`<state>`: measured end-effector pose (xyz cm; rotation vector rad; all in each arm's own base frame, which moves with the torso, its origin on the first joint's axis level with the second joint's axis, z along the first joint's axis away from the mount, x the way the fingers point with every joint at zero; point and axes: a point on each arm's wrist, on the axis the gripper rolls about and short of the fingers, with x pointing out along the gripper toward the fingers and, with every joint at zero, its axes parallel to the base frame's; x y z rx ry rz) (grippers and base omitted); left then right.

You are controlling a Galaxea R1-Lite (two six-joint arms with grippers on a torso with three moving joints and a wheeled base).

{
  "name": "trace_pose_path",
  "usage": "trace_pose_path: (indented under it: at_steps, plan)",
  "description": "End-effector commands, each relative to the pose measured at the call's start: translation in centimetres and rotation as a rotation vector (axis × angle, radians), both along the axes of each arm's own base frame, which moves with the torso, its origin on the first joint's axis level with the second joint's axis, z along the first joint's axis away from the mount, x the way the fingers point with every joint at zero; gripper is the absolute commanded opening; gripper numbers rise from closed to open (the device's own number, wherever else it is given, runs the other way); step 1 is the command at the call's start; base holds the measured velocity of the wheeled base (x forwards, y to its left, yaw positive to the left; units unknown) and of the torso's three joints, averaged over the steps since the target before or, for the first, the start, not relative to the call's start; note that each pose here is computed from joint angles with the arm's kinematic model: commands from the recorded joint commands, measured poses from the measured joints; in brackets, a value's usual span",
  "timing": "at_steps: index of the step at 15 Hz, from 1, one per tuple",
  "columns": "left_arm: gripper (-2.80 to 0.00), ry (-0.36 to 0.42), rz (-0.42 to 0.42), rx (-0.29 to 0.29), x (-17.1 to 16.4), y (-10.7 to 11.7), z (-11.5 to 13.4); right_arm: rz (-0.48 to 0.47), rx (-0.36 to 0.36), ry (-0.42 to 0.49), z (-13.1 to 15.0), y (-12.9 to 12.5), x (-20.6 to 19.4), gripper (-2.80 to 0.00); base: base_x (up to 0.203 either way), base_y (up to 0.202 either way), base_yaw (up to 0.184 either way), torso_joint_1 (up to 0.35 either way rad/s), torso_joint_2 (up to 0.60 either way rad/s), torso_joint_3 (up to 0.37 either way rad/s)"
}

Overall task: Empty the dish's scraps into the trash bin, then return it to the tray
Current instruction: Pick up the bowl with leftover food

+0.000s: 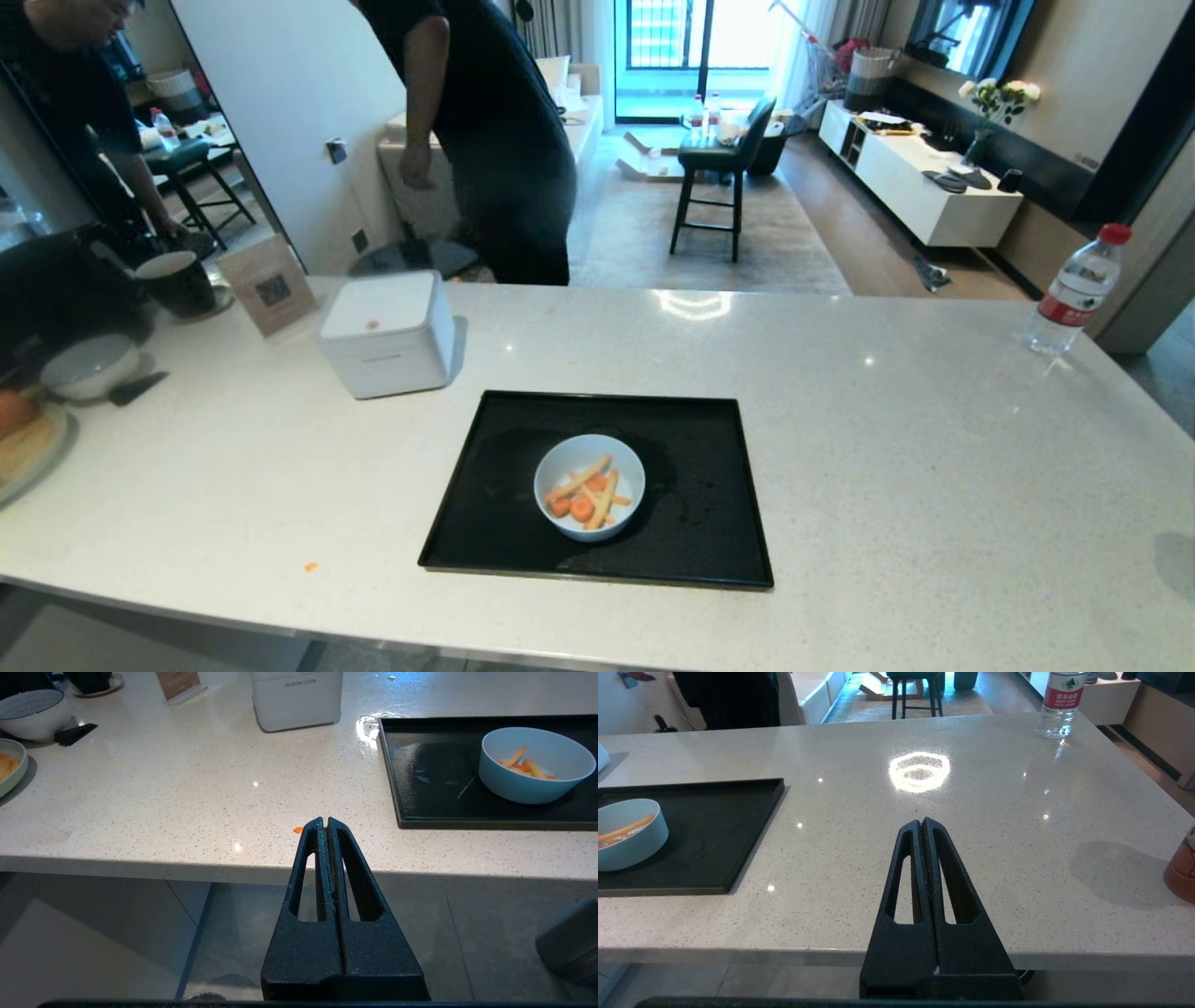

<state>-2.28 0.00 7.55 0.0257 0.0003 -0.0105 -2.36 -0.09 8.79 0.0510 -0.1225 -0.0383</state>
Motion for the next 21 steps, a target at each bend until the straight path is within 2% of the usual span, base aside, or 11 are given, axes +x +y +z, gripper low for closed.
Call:
trace_pose_path:
  at_steps: [1,21]
  plan:
    - [-2.8,0.0,0.0,0.0,0.0,0.0,0.0,0.0,0.001,-0.001,0.01,0.0,0.0,-2.8,0.0,0.0,0.0,0.0,0.0,0.0]
    - [-2.8,0.0,0.0,0.0,0.0,0.0,0.0,0.0,0.001,-0.001,0.01,0.0,0.0,-2.8,0.0,0.0,0.0,0.0,0.0,0.0]
